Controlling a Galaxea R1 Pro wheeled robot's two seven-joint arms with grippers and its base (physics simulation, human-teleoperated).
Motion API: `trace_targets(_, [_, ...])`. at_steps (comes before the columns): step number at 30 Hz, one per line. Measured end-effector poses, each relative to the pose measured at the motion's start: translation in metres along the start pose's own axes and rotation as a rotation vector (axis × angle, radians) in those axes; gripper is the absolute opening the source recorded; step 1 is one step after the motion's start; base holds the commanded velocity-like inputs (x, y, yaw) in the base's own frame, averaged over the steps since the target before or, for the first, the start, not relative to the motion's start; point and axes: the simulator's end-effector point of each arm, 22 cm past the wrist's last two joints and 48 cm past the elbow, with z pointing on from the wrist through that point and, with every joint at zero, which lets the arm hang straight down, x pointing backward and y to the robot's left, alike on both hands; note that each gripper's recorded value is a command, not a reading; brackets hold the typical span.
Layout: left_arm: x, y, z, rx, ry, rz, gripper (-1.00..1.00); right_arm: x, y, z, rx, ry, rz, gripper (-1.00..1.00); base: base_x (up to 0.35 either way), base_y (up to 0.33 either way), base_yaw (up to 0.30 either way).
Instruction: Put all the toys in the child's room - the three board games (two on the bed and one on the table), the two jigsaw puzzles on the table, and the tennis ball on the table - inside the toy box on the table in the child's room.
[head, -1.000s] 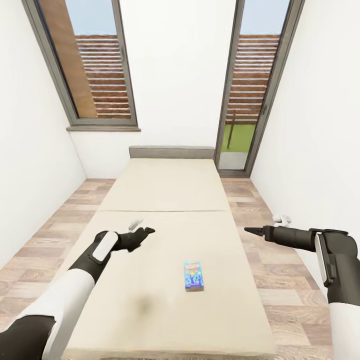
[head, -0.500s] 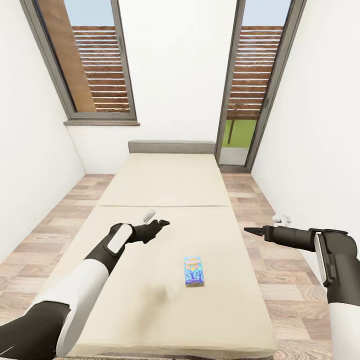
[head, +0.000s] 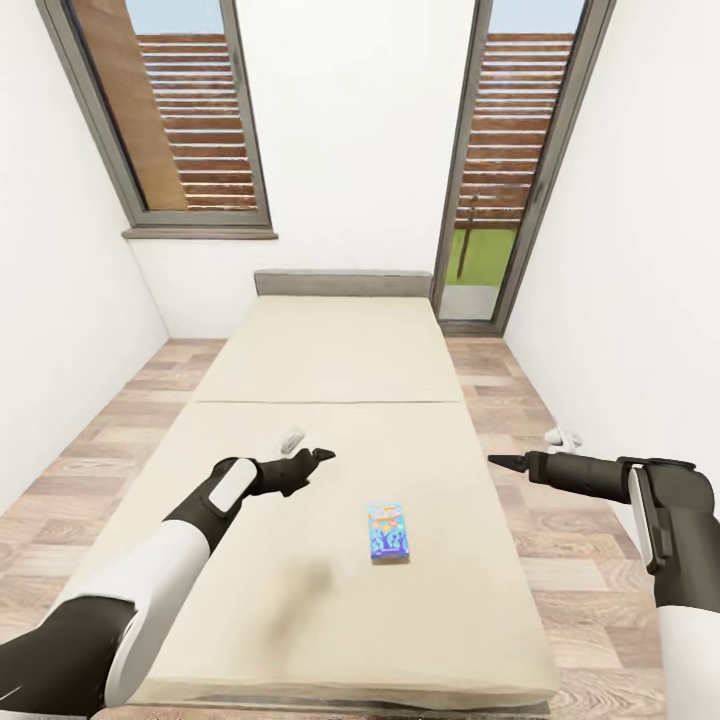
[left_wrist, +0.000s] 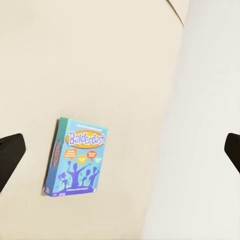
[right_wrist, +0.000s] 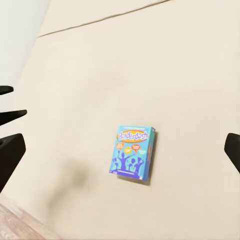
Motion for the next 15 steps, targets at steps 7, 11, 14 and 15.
trace_targets(7, [0.006, 0.019, 0.01, 0.0, 0.011, -0.015, 1.0, 0.011, -0.01, 0.01, 0.002, 0.007, 0.006, 1.0, 0.0, 0.0, 0.0])
trace_targets(11, [0.009, 0.029, 0.016, -0.002, 0.015, -0.021, 1.0, 0.017, -0.015, 0.016, 0.002, 0.012, 0.01, 1.0, 0.0, 0.0, 0.0])
trace_targets(14, [0.011, 0.036, 0.02, -0.005, 0.017, -0.024, 1.0, 0.022, -0.019, 0.02, 0.003, 0.015, 0.013, 1.0, 0.0, 0.0, 0.0])
trace_targets(15, [0.012, 0.038, 0.022, -0.006, 0.018, -0.025, 1.0, 0.023, -0.02, 0.021, 0.003, 0.017, 0.014, 1.0, 0.0, 0.0, 0.0])
